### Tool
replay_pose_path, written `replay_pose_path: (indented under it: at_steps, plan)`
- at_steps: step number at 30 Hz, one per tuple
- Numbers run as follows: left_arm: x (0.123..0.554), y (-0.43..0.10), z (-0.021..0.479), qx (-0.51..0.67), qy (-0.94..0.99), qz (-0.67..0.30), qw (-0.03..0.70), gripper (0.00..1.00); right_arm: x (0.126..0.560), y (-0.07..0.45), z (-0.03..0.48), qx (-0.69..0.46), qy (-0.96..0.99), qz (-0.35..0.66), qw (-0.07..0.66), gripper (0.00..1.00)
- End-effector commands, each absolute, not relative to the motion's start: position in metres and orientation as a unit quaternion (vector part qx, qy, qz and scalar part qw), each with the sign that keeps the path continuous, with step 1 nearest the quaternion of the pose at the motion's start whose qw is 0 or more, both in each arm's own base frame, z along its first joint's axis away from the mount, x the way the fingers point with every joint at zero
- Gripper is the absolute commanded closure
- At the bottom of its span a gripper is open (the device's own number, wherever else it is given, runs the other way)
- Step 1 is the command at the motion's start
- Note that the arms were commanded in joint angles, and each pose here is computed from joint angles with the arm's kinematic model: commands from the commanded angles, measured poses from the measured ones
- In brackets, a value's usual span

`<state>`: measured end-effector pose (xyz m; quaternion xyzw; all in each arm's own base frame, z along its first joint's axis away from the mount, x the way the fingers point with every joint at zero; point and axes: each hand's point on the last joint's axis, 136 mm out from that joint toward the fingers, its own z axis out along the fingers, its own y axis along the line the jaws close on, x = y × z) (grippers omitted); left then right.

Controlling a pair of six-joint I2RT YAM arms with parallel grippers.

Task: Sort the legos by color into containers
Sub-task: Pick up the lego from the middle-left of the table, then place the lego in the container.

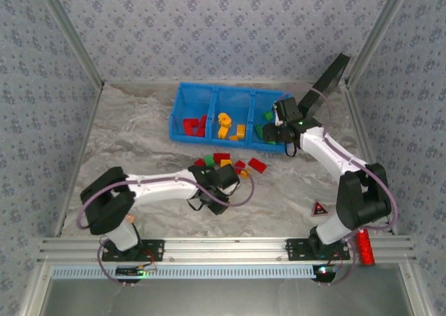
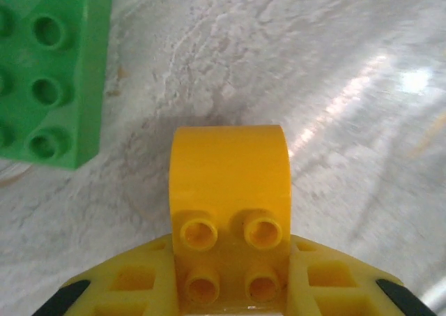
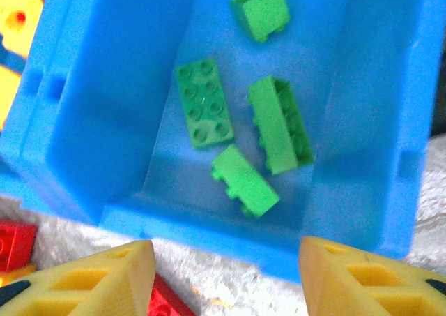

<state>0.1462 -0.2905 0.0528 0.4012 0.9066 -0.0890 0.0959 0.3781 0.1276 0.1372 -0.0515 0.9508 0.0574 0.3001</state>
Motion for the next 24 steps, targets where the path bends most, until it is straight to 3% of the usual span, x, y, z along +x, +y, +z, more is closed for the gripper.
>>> replay_pose_path:
  at_steps: [1,8,13,19,24]
  plan:
    - [0.157,-0.288,0.102,0.389,0.906,-0.129,0.107,0.85,0.362,0.142,0.146,-0.072,0.942,0.085,0.316,0.42]
    - [0.221,-0.285,0.185,0.365,0.896,-0.168,0.191,0.84,0.325,0.181,0.153,-0.185,0.92,0.125,0.323,0.4]
    - [0.283,-0.289,0.233,0.325,0.894,-0.173,0.256,0.84,0.292,0.22,0.149,-0.34,0.864,0.135,0.346,0.37]
    - [0.345,-0.298,0.25,0.298,0.897,-0.167,0.28,0.83,0.247,0.262,0.141,-0.518,0.762,0.158,0.354,0.3]
    - [0.389,-0.3,0.24,0.298,0.91,-0.115,0.265,0.82,0.24,0.274,0.125,-0.574,0.745,0.137,0.312,0.28]
